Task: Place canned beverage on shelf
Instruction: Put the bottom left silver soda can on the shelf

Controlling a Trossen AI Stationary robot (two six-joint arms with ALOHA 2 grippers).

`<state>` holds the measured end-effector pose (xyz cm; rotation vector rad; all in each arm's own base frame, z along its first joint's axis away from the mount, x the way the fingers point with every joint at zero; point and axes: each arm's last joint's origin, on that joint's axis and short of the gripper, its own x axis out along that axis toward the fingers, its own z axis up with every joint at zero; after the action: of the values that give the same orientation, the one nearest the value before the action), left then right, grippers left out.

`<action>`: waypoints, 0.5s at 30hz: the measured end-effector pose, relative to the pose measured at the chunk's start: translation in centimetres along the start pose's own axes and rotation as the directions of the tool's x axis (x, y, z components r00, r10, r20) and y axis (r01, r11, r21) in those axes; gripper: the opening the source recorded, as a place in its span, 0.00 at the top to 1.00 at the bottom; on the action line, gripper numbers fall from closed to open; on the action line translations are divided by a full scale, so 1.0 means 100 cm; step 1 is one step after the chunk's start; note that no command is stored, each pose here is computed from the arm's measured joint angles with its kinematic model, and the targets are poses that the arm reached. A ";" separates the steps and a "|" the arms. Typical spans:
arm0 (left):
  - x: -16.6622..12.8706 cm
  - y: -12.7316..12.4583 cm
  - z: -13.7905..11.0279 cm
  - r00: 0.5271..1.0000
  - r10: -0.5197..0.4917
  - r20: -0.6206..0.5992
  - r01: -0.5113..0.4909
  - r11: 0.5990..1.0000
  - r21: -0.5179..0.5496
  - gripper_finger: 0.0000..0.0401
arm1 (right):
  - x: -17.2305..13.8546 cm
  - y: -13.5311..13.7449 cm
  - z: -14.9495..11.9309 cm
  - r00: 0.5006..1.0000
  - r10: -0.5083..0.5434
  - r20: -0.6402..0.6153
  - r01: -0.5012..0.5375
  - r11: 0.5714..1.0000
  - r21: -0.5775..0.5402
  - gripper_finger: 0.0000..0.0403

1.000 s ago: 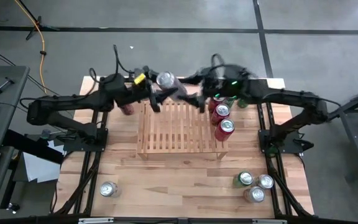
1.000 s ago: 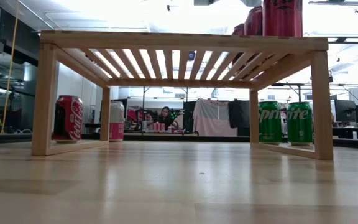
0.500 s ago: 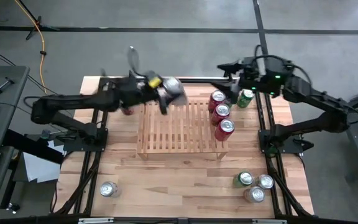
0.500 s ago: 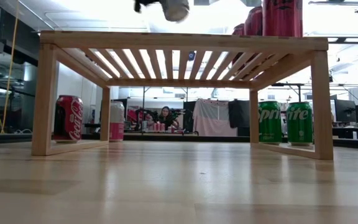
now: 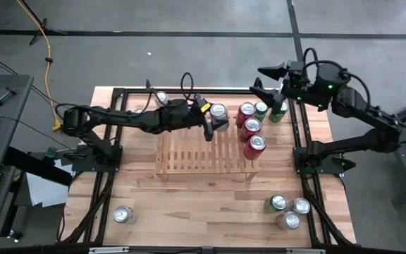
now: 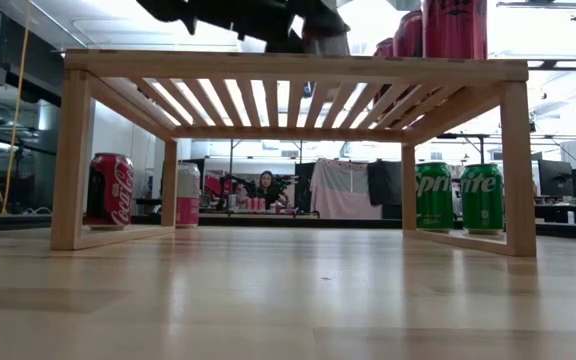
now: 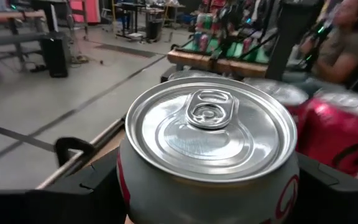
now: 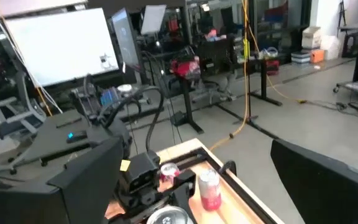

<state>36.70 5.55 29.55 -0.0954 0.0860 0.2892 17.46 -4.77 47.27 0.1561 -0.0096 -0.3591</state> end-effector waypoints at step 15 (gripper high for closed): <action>0.012 0.006 -0.010 1.000 -0.023 0.014 0.021 0.989 0.146 0.30 | 0.004 0.000 -0.002 1.000 -0.002 -0.010 0.002 1.000 0.002 0.02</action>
<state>37.62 6.39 28.39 0.0514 0.0904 0.2609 17.81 -4.86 47.10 0.1596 0.0003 -0.3604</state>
